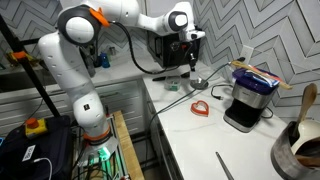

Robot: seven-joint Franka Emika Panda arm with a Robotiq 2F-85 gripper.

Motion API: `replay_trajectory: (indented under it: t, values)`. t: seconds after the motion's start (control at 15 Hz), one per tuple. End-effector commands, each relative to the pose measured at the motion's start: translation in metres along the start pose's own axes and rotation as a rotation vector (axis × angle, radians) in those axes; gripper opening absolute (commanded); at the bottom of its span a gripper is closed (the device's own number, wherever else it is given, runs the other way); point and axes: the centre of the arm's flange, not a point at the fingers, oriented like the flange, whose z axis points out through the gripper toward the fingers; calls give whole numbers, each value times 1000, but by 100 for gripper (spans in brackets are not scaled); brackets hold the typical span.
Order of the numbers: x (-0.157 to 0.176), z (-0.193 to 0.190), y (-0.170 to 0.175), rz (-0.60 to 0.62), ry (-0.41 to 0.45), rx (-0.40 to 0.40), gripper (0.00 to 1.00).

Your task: Move the transparent measuring cup from the left to the right

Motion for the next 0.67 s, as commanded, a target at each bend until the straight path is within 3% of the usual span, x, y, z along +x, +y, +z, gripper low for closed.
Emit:
replay_trajectory:
  t: [0.0,0.2,0.27,0.4,0.6]
  values:
    - [-58,8,75,190,-51,-64,1]
    - [-89,16,127,361,-79,-56,1]
    - [-46,11,92,268,-74,-65,4]
    - [-64,14,116,325,-82,-70,4]
    - [-74,12,120,340,-80,-69,4]
